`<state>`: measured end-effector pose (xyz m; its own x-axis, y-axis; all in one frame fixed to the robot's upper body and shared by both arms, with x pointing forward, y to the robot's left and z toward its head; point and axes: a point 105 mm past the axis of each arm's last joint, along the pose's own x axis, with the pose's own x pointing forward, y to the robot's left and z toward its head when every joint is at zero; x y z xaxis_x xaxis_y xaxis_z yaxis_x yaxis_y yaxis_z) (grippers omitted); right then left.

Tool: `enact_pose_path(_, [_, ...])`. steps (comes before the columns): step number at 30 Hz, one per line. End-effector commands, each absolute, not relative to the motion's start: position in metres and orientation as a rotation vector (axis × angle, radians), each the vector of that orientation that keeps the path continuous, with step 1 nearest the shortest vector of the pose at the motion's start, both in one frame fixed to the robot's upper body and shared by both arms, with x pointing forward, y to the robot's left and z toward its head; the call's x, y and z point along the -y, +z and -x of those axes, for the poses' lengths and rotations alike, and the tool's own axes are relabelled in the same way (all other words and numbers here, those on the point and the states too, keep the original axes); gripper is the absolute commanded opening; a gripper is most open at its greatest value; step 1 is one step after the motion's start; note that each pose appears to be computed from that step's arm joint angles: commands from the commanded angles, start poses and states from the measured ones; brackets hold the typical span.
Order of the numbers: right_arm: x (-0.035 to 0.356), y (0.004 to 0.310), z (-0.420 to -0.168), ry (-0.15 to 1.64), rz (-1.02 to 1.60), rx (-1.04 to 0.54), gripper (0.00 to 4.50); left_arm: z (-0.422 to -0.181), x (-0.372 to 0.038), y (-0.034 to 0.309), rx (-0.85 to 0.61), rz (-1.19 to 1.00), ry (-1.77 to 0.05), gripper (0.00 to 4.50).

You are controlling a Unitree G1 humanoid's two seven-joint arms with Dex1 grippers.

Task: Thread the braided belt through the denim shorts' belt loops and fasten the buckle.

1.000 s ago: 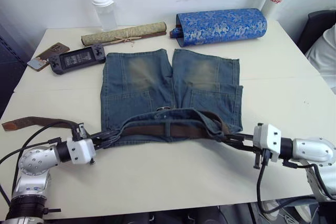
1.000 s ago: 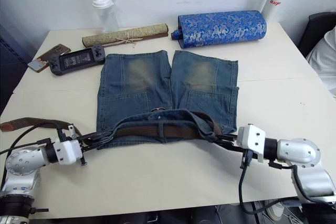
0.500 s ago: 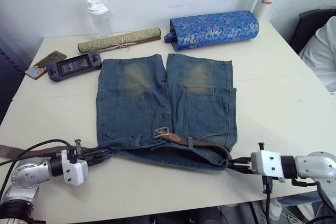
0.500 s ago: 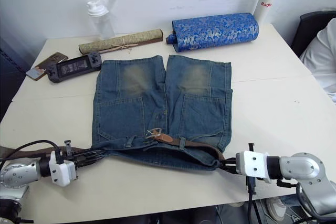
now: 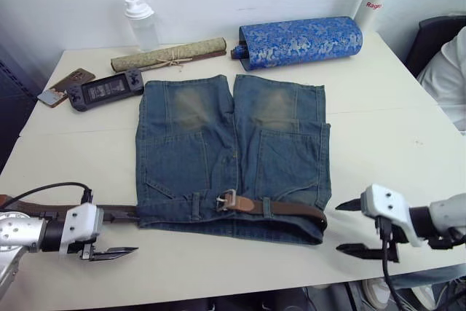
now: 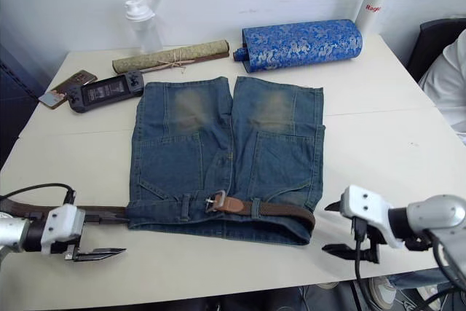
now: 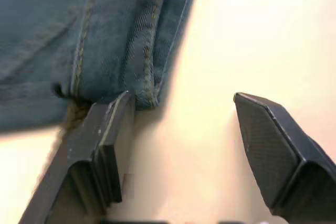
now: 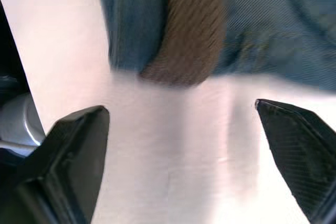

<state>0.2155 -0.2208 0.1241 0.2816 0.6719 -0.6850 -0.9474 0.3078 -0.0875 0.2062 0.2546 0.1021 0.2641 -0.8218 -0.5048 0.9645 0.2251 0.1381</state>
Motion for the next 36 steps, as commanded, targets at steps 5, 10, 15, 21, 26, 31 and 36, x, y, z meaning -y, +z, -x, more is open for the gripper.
enact_pose_path(5, [0.201,0.191,-0.233,1.192,0.309,-0.409,4.44,-0.243,-0.259,0.153,-0.312,-0.161,-1.128,3.3])
enact_pose_path(10, [0.187,0.2,-0.3,0.907,0.244,-0.251,4.44,-0.303,-0.266,0.158,-0.194,-0.122,-0.866,3.3])
enact_pose_path(15, [0.171,0.172,-0.348,0.695,0.174,-0.285,4.44,-0.343,-0.248,0.142,-0.199,-0.203,-0.759,3.3])
enact_pose_path(21, [0.166,0.139,-0.365,0.651,0.183,-0.419,4.44,-0.348,-0.229,0.113,-0.301,-0.293,-0.806,3.3])
enact_pose_path(26, [0.171,0.101,-0.362,0.662,0.232,-0.614,4.5,-0.348,-0.228,0.097,-0.368,-0.33,-0.833,2.52])
enact_pose_path(31, [0.169,0.091,-0.362,0.692,0.265,-0.645,2.34,-0.347,-0.229,0.089,-0.387,-0.339,-0.846,0.31])
enact_pose_path(36, [0.166,0.093,-0.386,0.644,0.347,-0.564,0.13,-0.349,-0.222,0.081,-0.388,-0.343,-0.847,0.0])
